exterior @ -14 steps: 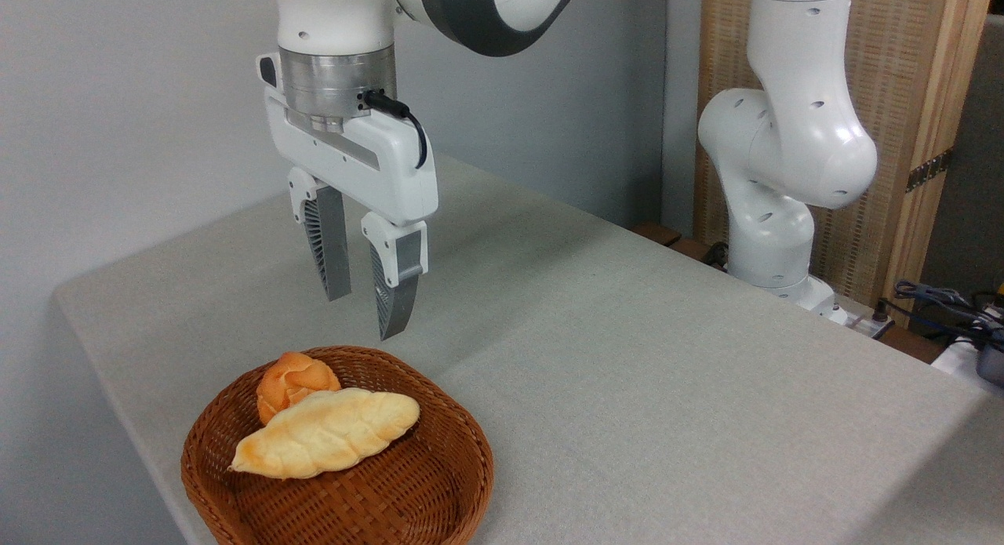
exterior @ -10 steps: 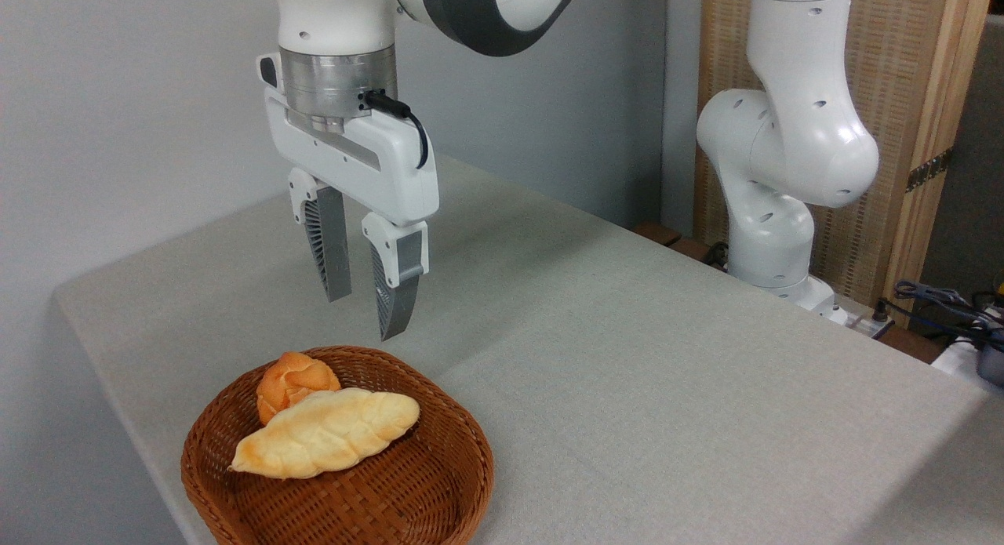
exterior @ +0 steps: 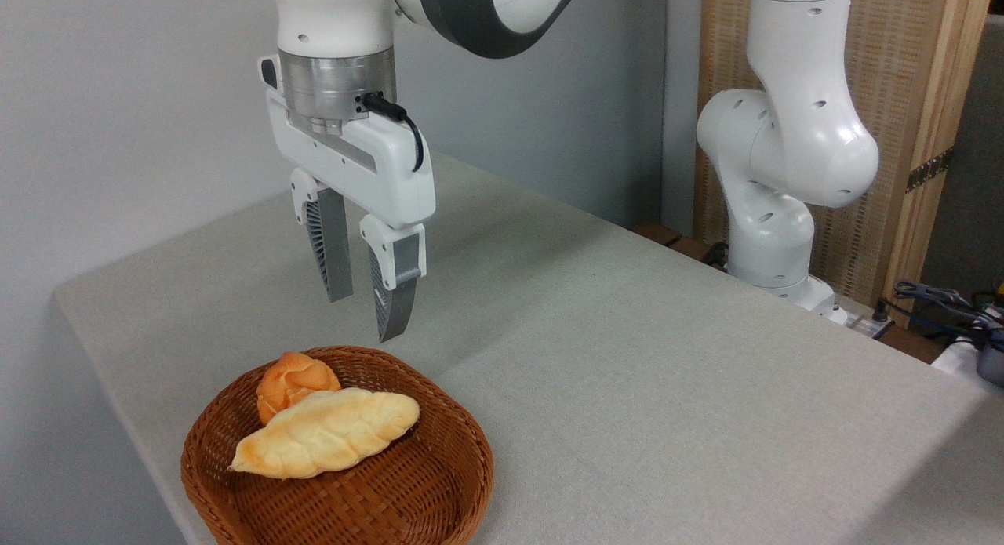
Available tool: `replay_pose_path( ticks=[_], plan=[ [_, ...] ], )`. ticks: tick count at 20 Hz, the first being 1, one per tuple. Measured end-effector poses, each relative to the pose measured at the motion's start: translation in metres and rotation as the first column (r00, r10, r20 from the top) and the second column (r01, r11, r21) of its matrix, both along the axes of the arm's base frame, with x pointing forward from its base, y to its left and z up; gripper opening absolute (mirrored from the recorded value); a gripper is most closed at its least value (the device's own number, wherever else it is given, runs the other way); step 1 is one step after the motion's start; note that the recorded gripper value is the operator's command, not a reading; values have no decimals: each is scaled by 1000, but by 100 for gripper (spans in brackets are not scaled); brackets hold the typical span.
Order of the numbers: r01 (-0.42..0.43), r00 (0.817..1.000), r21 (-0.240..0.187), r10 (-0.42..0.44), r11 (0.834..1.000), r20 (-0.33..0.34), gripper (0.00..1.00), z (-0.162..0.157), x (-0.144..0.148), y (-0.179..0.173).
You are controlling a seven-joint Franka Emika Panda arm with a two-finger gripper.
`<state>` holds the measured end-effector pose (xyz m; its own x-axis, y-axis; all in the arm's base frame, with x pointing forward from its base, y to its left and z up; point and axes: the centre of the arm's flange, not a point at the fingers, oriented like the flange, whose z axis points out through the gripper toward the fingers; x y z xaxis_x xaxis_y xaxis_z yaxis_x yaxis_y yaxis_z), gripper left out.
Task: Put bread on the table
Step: 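Lower the open gripper toward the long bread roll in the basket, then close the gripper on the middle of the long bread roll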
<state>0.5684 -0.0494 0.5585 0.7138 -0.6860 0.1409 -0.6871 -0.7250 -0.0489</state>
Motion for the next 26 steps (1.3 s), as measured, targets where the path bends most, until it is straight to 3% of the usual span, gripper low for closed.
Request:
replay_pose_path(
  ticks=[4,7,10,18,23,24,25,26],
  plan=[
    [154,988,22,-153,988,-22,100,-19,5,3],
    [228,974,39,-228,973,-3,100,-36,18,6],
    [264,964,55,-265,963,19,100,-51,29,7],
    [333,942,56,-331,941,-52,100,-99,42,5],
    [353,935,61,-350,934,-57,99,-113,47,4],
    [355,934,63,-352,933,-54,95,-118,50,4],
    [356,934,66,-353,932,-50,84,-123,52,4],
    [357,934,67,-354,932,-50,64,-128,54,3]
  ],
)
